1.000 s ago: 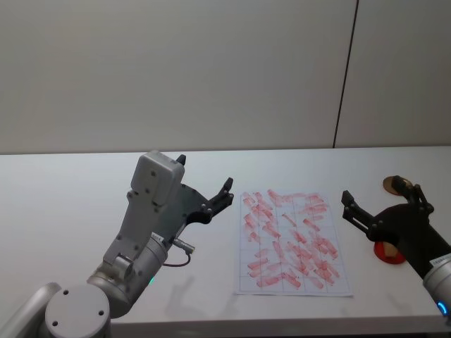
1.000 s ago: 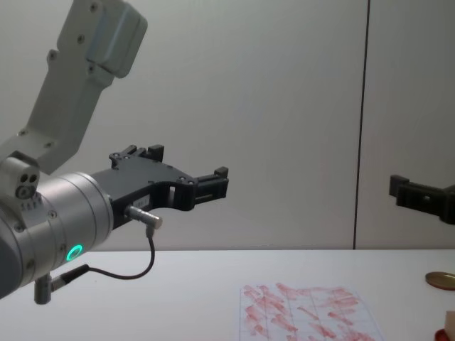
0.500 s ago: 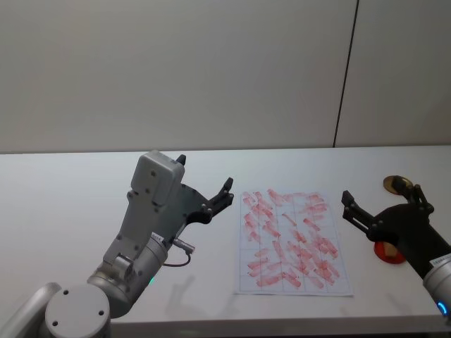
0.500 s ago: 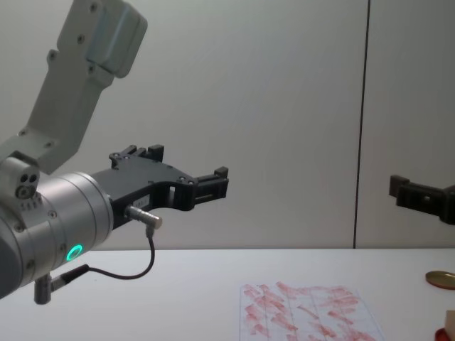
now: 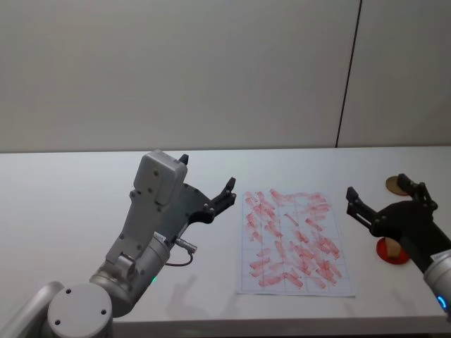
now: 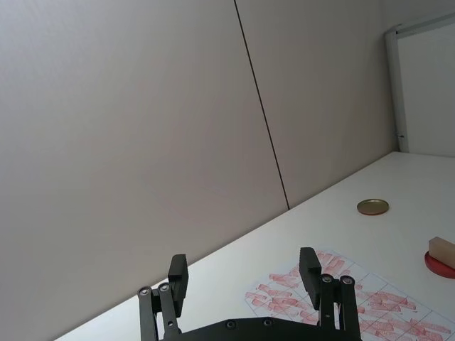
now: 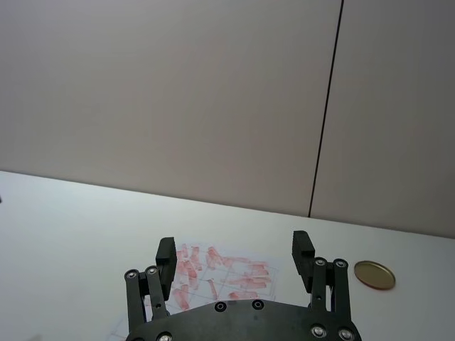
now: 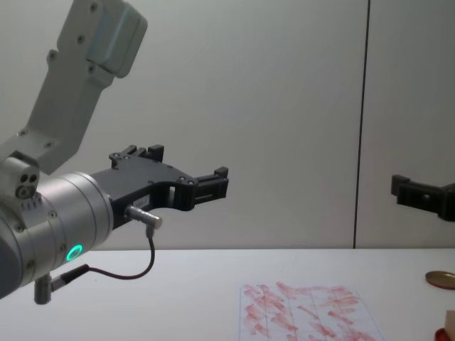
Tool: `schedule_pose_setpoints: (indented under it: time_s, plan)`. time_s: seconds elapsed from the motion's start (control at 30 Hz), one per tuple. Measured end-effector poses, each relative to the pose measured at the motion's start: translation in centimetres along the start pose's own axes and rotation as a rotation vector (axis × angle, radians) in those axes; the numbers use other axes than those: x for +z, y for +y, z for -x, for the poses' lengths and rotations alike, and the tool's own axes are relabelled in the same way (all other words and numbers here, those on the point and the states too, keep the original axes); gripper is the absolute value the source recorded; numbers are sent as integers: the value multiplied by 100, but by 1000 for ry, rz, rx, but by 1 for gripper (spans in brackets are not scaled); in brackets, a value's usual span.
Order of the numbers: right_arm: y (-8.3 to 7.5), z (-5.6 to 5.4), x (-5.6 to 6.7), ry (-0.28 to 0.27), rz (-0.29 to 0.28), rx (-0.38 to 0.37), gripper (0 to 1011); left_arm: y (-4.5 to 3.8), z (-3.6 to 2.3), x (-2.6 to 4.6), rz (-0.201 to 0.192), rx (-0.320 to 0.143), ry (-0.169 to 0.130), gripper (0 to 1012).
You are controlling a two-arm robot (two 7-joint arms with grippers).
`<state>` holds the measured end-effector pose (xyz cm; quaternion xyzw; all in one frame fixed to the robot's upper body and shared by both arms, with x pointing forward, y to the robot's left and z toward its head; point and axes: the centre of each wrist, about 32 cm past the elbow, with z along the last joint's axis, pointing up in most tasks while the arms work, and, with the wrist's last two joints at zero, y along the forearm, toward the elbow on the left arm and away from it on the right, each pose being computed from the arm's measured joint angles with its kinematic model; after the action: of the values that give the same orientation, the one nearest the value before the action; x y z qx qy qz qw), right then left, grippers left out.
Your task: Use the one hand to pick up the stamp and affix it onto the A4 paper.
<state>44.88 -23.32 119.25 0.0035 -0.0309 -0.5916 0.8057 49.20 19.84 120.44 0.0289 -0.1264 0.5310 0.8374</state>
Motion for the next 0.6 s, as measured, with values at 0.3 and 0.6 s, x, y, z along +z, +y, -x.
schedule_pose_setpoints:
  time_s: [0.3,0.6]
  plan:
    - [175,12,30,-4,71,-88,1001,0,0,0,0,0,0,993]
    - [366,-31,16,8,153,-185,1001,0,0,0,0,0,0,993]
